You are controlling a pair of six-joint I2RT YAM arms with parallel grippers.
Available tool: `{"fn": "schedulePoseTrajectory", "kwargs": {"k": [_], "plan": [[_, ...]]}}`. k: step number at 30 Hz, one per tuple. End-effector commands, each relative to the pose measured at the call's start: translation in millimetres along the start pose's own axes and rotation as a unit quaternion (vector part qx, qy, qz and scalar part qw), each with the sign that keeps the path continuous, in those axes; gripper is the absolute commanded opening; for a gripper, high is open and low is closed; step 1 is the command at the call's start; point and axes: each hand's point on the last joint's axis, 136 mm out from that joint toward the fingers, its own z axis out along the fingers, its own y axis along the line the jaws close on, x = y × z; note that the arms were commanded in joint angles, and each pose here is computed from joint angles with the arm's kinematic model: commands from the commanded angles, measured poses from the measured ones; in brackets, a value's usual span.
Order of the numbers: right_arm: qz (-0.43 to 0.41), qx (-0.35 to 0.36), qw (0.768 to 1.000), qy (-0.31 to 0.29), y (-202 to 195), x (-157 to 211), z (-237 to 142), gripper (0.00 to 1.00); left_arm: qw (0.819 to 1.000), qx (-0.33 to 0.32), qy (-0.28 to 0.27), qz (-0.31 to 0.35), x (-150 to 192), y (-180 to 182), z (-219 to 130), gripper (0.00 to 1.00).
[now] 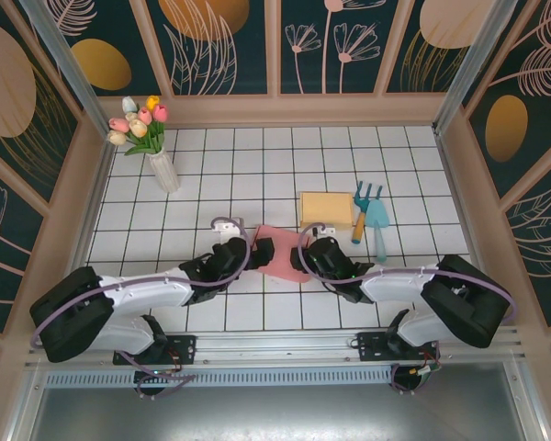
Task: Fold the paper box
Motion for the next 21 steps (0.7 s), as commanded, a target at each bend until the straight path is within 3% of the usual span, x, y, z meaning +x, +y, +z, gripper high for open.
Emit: {"fn": "schedulePoseTrajectory", "kwargs": {"k": [1,6,9,13,17,21], "plan": [[-0.010,0.013,1.000,0.025,-12.8,17.1,1.9,0.64,0.996,-0.043,0.057,-0.059,13.8,9.7,-6.5,0.99],[-0.012,0.013,1.000,0.021,-15.2,16.8,-2.5,0.64,0.990,-0.067,0.087,-0.093,15.9,6.6,-12.4,0.99],[-0.014,0.016,1.000,0.019,-18.0,16.6,-5.7,0.64,0.978,-0.139,0.075,-0.135,9.2,24.4,-19.8,0.99],[-0.018,0.021,1.000,0.013,-19.8,13.2,-8.9,0.64,0.968,-0.195,0.103,-0.116,11.7,24.8,-17.3,0.98],[-0.020,0.020,1.000,0.011,-19.2,11.3,-10.0,0.65,0.964,-0.203,0.152,-0.077,27.9,11.8,3.1,0.99],[-0.018,0.020,1.000,0.014,-20.8,13.6,-8.9,0.64,0.963,-0.207,0.154,-0.074,27.8,1.3,17.4,0.99]]}}
